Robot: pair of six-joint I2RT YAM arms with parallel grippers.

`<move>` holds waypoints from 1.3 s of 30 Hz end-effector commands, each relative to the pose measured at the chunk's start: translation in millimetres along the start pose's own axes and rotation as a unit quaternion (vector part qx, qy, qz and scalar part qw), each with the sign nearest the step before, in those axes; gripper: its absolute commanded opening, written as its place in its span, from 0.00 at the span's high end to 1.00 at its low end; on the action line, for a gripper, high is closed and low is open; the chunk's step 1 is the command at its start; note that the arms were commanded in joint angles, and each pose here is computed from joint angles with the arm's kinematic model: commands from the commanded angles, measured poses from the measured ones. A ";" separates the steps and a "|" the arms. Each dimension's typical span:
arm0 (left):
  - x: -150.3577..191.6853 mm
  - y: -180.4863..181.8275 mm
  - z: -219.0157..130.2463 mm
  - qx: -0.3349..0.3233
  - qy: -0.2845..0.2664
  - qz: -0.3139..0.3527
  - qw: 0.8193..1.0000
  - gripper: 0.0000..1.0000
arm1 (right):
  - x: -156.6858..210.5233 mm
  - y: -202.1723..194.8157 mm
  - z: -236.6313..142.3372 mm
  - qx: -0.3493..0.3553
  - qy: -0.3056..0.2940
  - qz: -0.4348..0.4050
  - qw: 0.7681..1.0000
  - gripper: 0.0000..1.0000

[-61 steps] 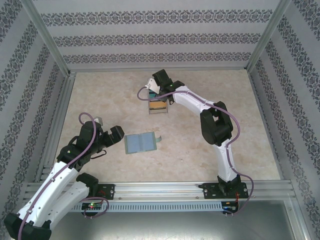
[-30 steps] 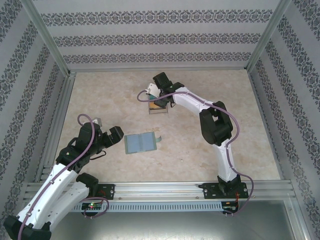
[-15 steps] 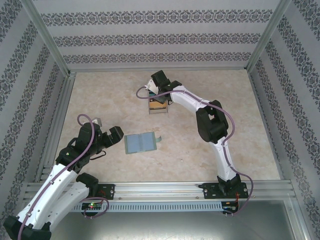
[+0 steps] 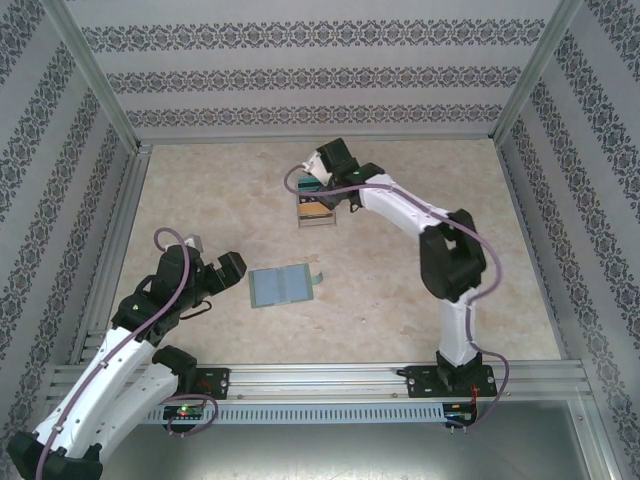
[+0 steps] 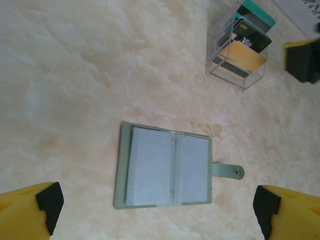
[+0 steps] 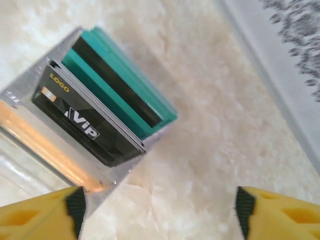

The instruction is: Take the credit cards out of the card holder

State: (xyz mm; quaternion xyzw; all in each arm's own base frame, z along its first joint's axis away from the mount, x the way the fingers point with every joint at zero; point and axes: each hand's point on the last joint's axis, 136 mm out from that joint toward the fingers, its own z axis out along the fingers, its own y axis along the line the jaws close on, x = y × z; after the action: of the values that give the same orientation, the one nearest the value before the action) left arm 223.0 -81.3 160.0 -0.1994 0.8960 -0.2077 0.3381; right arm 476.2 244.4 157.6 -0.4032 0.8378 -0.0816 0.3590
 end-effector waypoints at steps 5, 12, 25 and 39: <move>-46.8 23.2 17.3 -0.116 -0.077 0.046 0.989 0.01 | 15.9 -36.1 -91.9 0.027 -0.088 0.168 0.981 0.02; -88.3 60.8 42.8 -0.285 -0.127 0.149 0.938 0.01 | 98.4 -66.8 -141.9 0.075 -0.138 0.322 0.934 0.02; -141.0 92.7 121.6 -0.314 -0.143 0.207 0.916 0.01 | 248.6 -80.8 -98.0 0.199 -0.075 0.403 0.890 0.02; -136.6 84.8 143.0 -0.144 -0.231 0.251 0.929 0.01 | 238.5 -89.0 -51.4 0.169 -0.192 0.385 0.887 0.02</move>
State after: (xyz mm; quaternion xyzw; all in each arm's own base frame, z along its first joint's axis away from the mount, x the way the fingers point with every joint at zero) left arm 378.0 41.5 64.7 -0.0993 0.8650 0.1151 0.4783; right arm 391.8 -1.7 92.2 0.0180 0.8485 -0.0317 0.5279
